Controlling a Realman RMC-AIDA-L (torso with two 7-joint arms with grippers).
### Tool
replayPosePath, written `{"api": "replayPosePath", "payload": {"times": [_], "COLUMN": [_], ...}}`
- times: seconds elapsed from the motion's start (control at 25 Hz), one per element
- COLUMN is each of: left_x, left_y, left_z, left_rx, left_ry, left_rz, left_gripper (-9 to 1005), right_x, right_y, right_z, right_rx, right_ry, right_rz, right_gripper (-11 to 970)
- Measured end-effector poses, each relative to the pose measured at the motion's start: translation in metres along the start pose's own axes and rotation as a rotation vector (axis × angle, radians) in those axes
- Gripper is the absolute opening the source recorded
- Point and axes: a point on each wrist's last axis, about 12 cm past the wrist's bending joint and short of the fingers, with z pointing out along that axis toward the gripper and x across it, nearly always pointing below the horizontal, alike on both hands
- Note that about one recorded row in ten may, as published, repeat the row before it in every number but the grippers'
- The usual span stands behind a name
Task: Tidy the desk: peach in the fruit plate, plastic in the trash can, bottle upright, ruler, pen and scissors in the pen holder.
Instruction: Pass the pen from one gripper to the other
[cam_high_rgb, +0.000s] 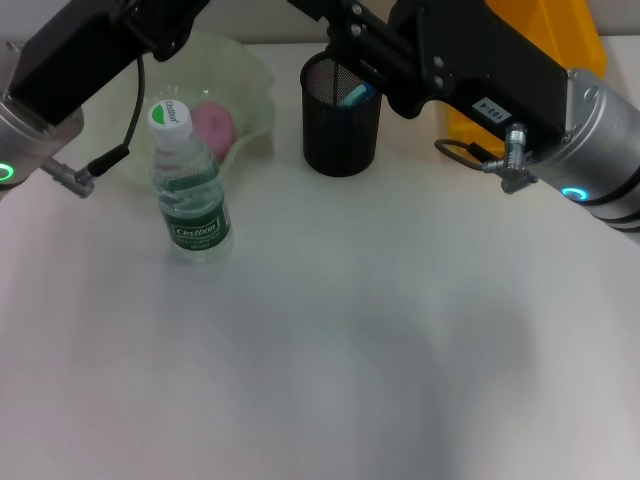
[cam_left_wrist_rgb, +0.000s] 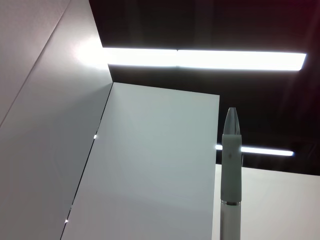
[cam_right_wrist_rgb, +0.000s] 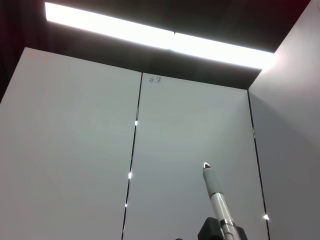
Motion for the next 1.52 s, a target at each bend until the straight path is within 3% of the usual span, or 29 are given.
{"api": "replayPosePath", "payload": {"times": [0.76, 1.52], "left_x": [0.015, 0.023], "left_y": [-0.007, -0.014], "left_z": [-0.019, -0.026], "left_rx": [-0.065, -0.071], "left_ry": [0.007, 0.013], "left_rz": [0.013, -0.003], "left_gripper": [261, 269], "right_x": [0.009, 0.015], "right_y": [0.010, 0.016], "right_z": [-0.018, -0.019], "right_rx": [0.044, 0.039], "right_ry": [0.051, 0.085], "right_rz": [0.044, 0.078], "right_gripper": [546, 523]}}
